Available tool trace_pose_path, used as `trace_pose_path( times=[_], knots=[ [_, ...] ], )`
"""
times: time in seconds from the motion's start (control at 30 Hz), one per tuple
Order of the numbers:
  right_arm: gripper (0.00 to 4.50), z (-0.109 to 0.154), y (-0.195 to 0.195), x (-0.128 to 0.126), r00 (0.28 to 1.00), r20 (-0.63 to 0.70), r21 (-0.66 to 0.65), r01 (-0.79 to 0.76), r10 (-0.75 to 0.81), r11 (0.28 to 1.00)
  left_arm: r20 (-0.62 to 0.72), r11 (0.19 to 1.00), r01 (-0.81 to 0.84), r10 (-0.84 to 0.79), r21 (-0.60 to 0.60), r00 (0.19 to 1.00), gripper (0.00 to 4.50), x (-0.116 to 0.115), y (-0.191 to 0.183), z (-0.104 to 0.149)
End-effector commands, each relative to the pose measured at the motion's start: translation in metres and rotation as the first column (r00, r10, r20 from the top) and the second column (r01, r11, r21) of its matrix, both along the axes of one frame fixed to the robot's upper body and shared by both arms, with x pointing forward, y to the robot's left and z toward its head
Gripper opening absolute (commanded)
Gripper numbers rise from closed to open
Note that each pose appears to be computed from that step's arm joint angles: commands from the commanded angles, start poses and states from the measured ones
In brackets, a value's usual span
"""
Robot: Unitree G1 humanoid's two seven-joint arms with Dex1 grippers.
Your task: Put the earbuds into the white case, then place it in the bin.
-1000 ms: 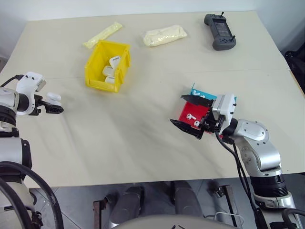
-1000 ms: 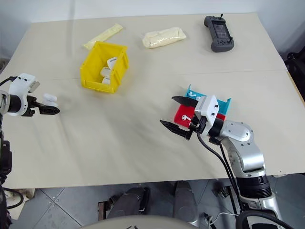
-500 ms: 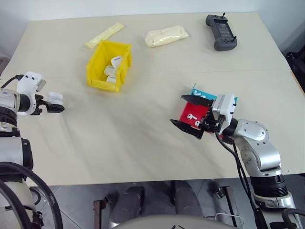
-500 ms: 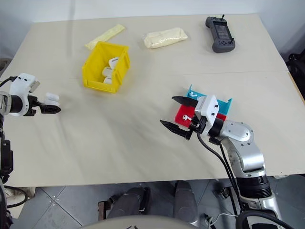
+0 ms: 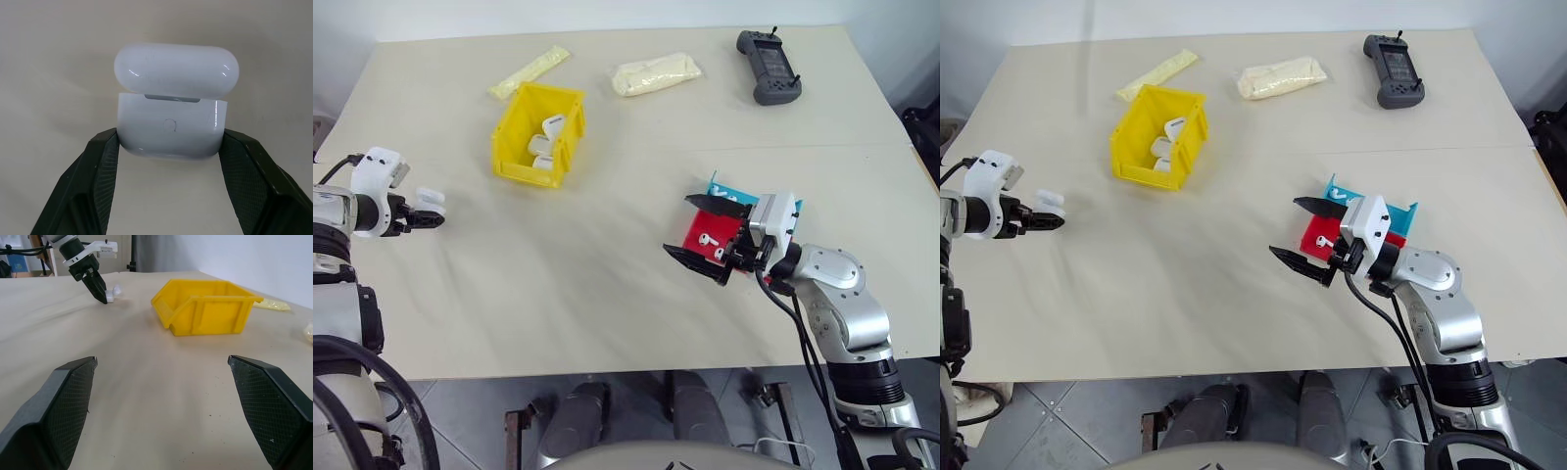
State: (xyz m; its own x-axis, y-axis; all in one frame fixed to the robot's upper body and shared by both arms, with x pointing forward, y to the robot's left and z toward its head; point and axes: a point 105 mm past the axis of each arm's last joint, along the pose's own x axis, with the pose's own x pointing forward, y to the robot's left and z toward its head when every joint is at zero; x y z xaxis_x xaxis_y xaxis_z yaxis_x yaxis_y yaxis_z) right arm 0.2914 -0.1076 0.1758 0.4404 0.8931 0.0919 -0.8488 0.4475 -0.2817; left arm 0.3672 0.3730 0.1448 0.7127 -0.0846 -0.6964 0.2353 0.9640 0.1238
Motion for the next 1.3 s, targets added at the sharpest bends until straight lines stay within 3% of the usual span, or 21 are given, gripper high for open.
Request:
trace_pose_path(
  times=[0.03,0.13,0.2,0.33,0.47,0.6,0.7,0.93,1.1,1.3],
  knots=[
    [4.50,0.009,0.001,-0.003,0.999,0.038,0.017,-0.012,0.011,1.000,0.008,0.999,-0.026,0.026,-0.044,1.000,2.72,-0.012,0.012,-0.006],
    [4.50,0.008,0.000,-0.002,0.999,0.034,0.013,-0.019,0.018,1.000,0.084,0.992,0.020,-0.010,-0.125,0.996,2.72,-0.015,0.009,-0.001],
    [4.50,0.008,0.001,-0.002,0.999,0.031,0.010,-0.025,0.025,1.000,0.242,0.978,0.123,-0.081,-0.166,0.967,2.72,-0.013,0.001,0.013],
    [4.50,0.007,0.000,-0.002,0.999,0.026,0.000,-0.038,0.038,0.999,0.571,0.921,0.347,-0.190,-0.179,0.799,2.72,-0.029,-0.024,0.048],
    [4.50,0.009,-0.002,0.001,0.998,0.025,-0.019,-0.050,0.051,0.999,0.703,0.858,0.481,-0.231,-0.179,0.673,2.72,-0.065,-0.064,0.053],
    [4.50,0.011,-0.005,0.003,0.998,0.022,-0.035,-0.050,0.051,0.998,0.741,0.829,0.526,-0.229,-0.192,0.631,2.72,-0.079,-0.094,0.055],
    [4.50,0.012,-0.015,0.006,1.000,0.017,-0.063,-0.022,0.023,0.998,0.853,0.710,0.679,-0.228,-0.185,0.470,2.72,-0.091,-0.152,0.062],
    [4.50,0.015,-0.053,0.002,0.993,0.036,-0.106,0.115,-0.112,0.988,0.867,0.465,0.859,-0.314,-0.214,0.386,2.72,-0.103,-0.245,0.038],
    [4.50,0.012,-0.082,-0.012,0.974,0.050,-0.159,0.228,-0.223,0.961,0.900,0.304,0.939,-0.347,-0.160,0.265,2.72,-0.107,-0.281,0.037],
    [4.50,0.002,-0.137,-0.045,0.906,0.053,-0.233,0.420,-0.419,0.877,0.929,0.095,0.993,-0.357,-0.067,0.097,2.72,-0.107,-0.318,0.040]
  ],
)
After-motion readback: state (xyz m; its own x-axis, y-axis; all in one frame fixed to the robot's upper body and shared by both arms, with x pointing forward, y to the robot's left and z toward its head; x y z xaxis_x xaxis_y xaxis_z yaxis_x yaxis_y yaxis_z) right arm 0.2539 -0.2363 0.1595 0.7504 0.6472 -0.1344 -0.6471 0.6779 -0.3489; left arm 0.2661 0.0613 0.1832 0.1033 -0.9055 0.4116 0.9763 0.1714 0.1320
